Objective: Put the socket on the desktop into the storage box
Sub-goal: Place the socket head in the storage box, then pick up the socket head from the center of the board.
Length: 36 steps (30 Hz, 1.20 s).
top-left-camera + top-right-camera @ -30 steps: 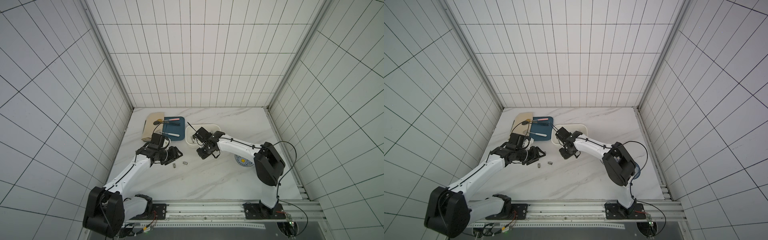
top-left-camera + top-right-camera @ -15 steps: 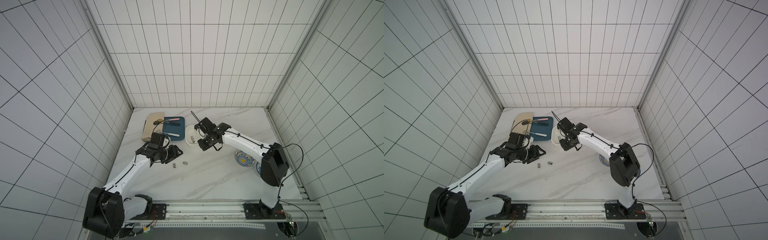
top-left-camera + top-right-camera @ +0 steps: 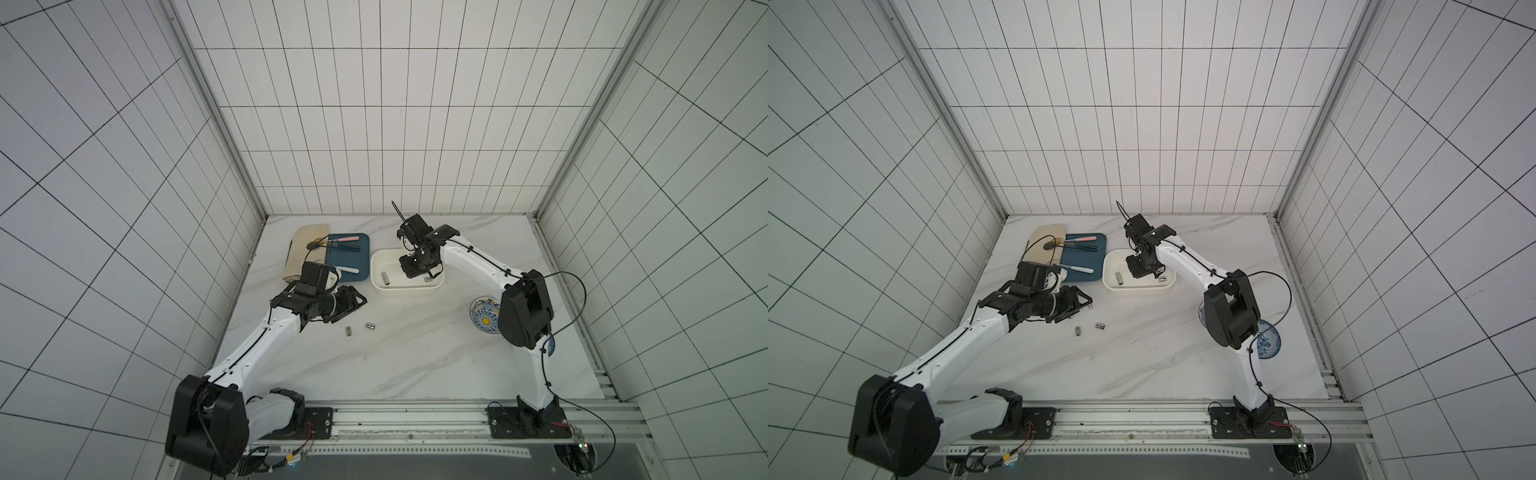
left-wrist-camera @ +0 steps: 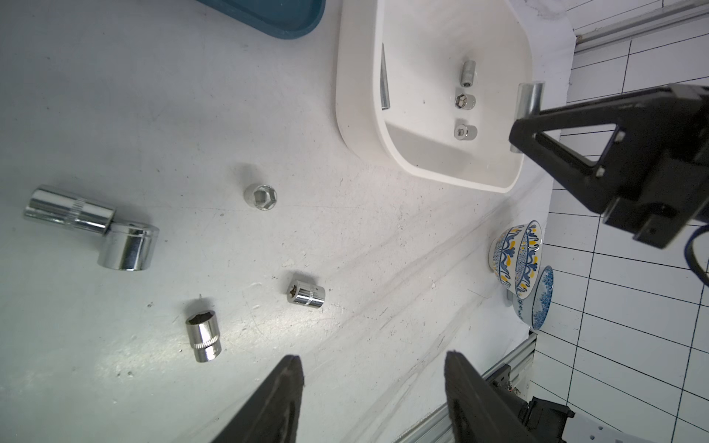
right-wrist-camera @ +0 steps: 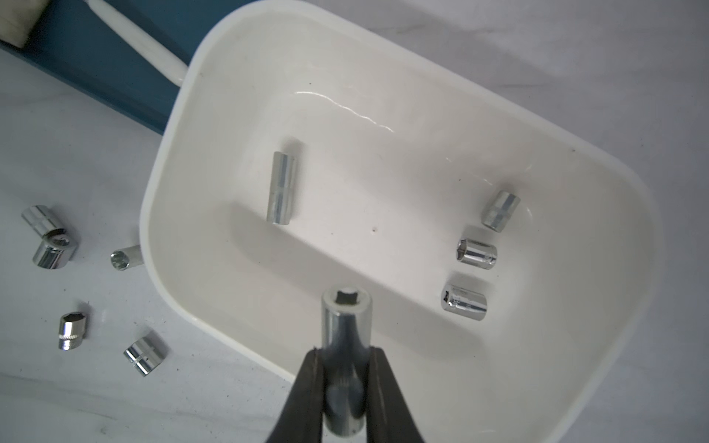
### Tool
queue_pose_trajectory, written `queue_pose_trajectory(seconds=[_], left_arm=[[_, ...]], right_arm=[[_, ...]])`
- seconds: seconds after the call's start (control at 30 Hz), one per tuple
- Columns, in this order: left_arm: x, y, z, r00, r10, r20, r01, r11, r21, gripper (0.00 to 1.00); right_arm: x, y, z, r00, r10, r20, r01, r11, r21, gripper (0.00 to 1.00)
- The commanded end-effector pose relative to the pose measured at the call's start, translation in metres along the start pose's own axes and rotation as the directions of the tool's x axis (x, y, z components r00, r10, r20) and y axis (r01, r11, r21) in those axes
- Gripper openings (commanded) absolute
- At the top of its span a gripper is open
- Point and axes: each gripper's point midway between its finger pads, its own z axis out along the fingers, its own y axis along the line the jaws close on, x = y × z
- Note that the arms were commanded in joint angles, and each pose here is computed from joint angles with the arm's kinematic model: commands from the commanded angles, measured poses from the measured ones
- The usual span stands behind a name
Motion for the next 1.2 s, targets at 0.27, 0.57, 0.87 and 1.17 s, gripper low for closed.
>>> queue_pose_trajectory(seconds=[0.27,0.57,0.87,1.17], left_arm=[[-0.002,-0.005,-0.002,1.0,0.018,0.013,-0.018,1.0,0.019,0.62],[-0.002,-0.001,0.003,1.0,0.007,0.005,-0.007,1.0,0.012,0.62],[-0.003,0.0,0.007,1.0,0.001,-0.001,-0.001,1.0,0.007,0.62],[-0.003,0.002,0.008,1.0,-0.002,-0.003,0.002,1.0,0.001,0.62]], right_arm=[[-0.018,-0.034,0.035,0.996,0.088,-0.024,-0.087,0.995,0.056,0.1],[-0.019,-0.045,0.061,0.991,0.122,-0.049,-0.119,0.991,0.066,0.11],[-0.017,-0.052,0.075,0.988,0.144,-0.064,-0.139,0.988,0.074,0.13],[-0.017,-0.056,0.076,0.986,0.153,-0.063,-0.148,0.985,0.087,0.33]])
